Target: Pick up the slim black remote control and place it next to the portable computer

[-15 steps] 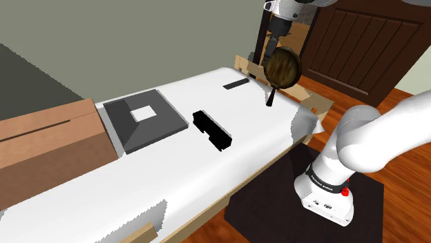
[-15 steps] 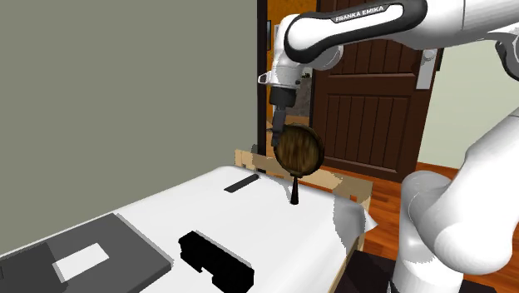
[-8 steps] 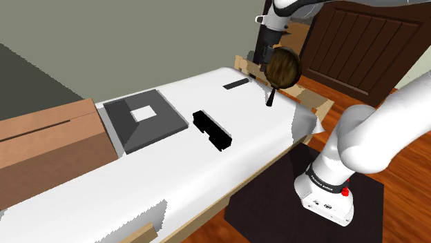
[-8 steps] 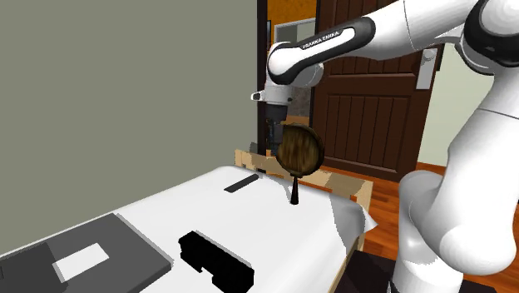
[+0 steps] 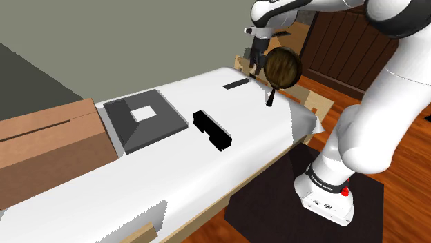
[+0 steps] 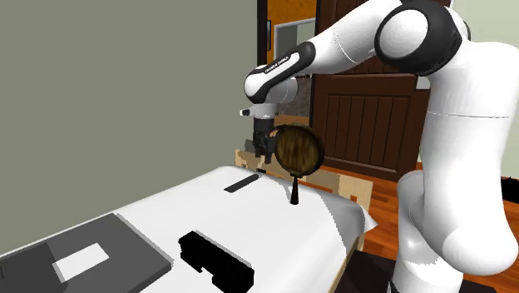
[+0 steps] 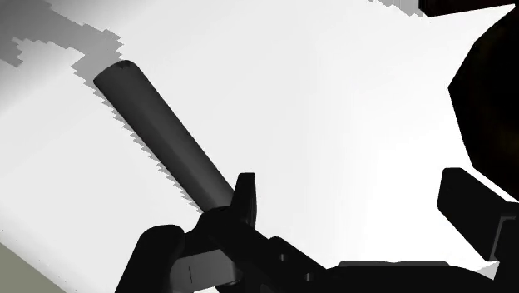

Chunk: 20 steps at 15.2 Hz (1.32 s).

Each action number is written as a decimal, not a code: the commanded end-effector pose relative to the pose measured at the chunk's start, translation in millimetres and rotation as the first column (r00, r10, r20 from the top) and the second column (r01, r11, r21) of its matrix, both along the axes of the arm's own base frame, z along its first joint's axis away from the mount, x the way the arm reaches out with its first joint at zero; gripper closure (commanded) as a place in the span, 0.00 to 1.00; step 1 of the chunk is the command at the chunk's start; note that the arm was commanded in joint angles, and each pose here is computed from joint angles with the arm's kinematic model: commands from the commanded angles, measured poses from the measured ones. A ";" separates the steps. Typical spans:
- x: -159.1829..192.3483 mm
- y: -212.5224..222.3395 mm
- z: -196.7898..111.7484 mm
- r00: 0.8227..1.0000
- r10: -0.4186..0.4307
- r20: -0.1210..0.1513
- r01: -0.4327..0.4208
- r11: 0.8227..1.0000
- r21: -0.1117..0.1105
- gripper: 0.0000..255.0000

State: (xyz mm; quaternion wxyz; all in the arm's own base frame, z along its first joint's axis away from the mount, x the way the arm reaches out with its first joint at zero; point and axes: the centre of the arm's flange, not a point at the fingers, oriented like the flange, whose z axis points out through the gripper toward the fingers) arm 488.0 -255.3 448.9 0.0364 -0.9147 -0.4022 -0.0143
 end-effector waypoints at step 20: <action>127.1 -60.5 -134.2 0.906 0.419 -0.063 -0.421 0.907 -0.030 0.00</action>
